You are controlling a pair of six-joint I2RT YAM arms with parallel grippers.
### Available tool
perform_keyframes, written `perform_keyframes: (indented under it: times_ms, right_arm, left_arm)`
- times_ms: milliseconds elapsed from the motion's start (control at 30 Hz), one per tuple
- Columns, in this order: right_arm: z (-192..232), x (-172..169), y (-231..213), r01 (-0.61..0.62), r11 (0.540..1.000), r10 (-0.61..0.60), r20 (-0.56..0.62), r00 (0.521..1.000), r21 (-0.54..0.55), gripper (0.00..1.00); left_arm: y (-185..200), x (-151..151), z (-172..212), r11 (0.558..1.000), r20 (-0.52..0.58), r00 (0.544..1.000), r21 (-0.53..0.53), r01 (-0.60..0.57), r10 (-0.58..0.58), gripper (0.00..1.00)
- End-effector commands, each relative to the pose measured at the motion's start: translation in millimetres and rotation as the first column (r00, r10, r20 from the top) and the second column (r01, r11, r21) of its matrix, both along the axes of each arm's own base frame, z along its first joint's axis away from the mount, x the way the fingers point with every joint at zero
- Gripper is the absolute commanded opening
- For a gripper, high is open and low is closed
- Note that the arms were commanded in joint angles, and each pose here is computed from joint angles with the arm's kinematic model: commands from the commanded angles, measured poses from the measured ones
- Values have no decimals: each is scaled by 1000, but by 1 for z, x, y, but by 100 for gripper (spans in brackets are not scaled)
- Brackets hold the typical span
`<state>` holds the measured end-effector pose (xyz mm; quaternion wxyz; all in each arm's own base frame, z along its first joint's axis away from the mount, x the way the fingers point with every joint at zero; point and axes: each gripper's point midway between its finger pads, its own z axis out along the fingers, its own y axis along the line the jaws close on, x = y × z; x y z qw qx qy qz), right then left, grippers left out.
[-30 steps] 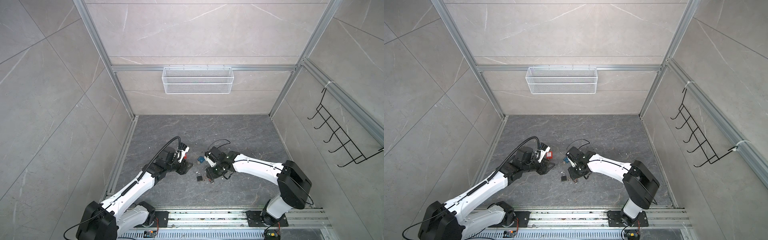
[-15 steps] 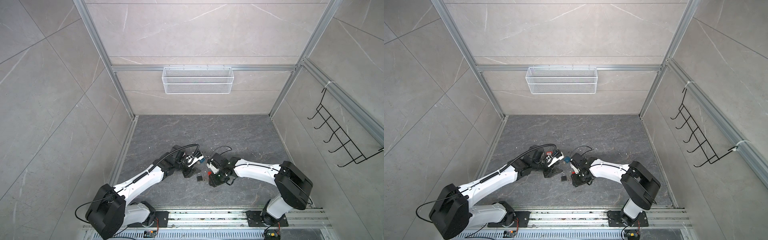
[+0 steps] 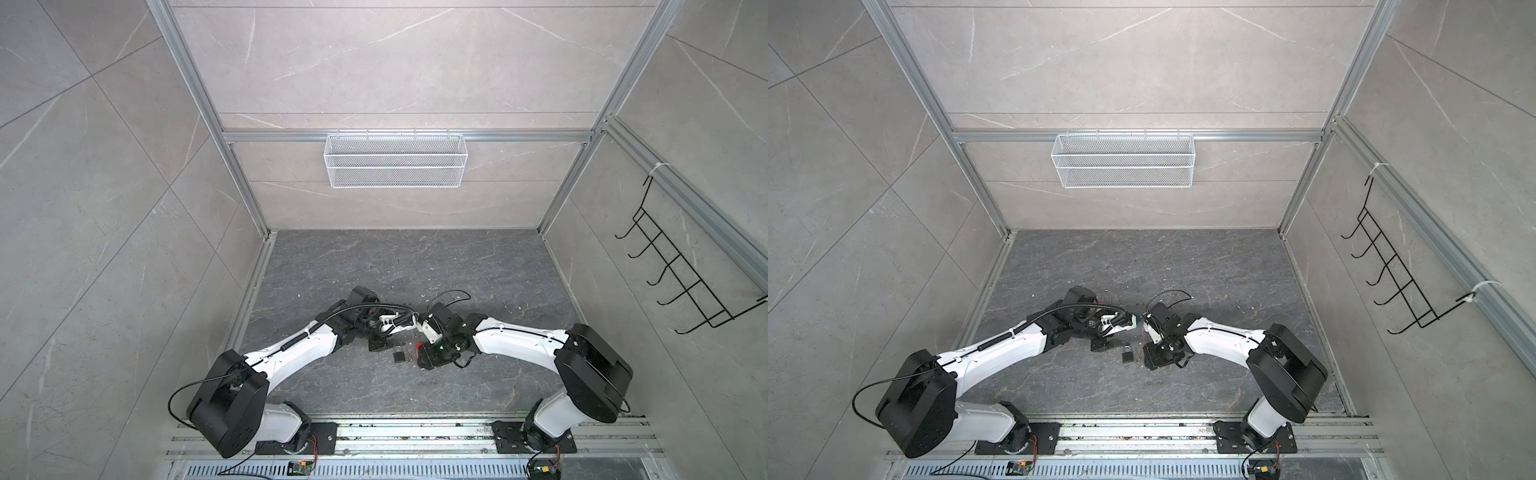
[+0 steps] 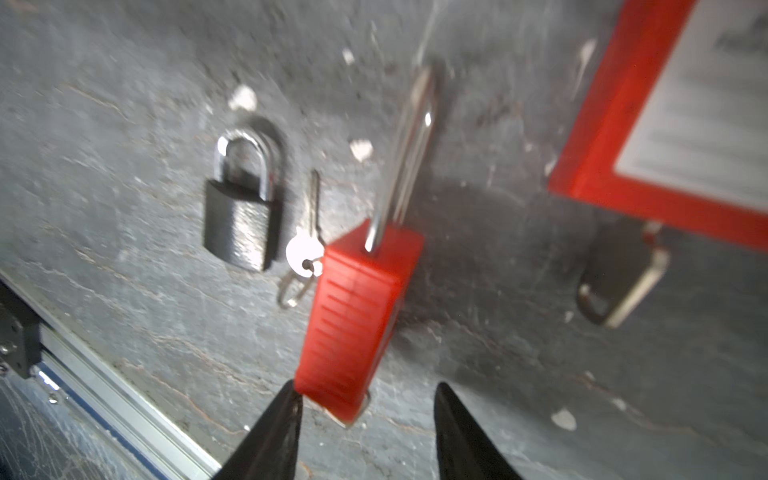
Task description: Lock with the key
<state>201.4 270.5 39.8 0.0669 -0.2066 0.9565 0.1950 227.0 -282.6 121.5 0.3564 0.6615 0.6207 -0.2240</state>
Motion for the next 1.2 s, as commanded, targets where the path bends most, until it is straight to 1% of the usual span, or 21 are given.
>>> perform_keyframes:
  times_ms: [0,67,133,200,300,400,467,533,667,700,767,867,967,1000,1033,1067,1100,1167]
  right_arm:
    - [6,14,7,-23,999,24,51,998,-25,53]
    - [4,15,9,-38,999,40,49,998,-37,52]
    - [4,17,14,-50,998,51,45,998,-26,51]
    - [1,18,13,-48,998,50,40,998,-48,49]
    - [-5,16,8,-65,994,67,25,997,-89,44]
    - [-4,15,5,-87,991,90,27,996,-99,40]
    - [-2,12,4,-132,986,137,39,990,-96,36]
    - [0,10,2,-195,975,201,47,978,-109,34]
    - [1,3,0,-359,925,368,61,928,-124,33]
    - [2,3,-1,-377,917,388,64,920,-131,35]
    - [5,4,-4,-403,902,417,70,906,-151,41]
    - [19,12,-6,-363,919,382,118,917,-156,49]
    - [38,18,-15,-269,949,298,186,936,-165,79]
    - [43,20,-20,-230,958,263,206,943,-169,98]
    - [48,23,-27,-174,968,214,234,948,-181,100]
    - [50,26,-39,-98,974,151,259,954,-206,99]
    - [52,30,-49,-24,975,88,284,955,-221,99]
    - [57,31,-65,78,970,0,321,947,-230,99]
  left_arm:
    - [-3,2,13,999,56,998,-38,8,-6,57]
    - [2,0,12,999,58,998,-32,-8,10,57]
    - [7,-2,10,1000,58,998,-20,-21,22,57]
    - [10,-4,9,999,55,998,-10,-30,31,57]
    - [14,-6,9,999,52,998,-3,-40,41,58]
    - [15,-6,11,999,51,998,-8,-43,43,58]
    - [14,-8,11,999,47,998,-10,-33,33,58]
    - [13,-11,11,1000,33,999,-12,-13,13,58]
    - [8,-16,7,1000,2,1000,-16,24,-24,58]
    - [7,-17,6,999,2,1000,-11,30,-30,57]
    - [5,-19,3,999,10,999,3,51,-51,57]
    - [2,-22,-1,995,33,995,38,88,-89,57]
    - [-2,-20,1,991,79,989,57,124,-128,57]
    - [-3,-21,0,988,92,985,67,139,-145,57]
    - [-5,-21,-1,983,112,979,86,163,-172,57]
    - [-6,-21,-3,977,130,971,107,185,-198,57]
    - [-8,-22,-6,971,143,965,125,205,-222,57]
    - [-14,-23,-11,952,165,945,172,255,-283,57]
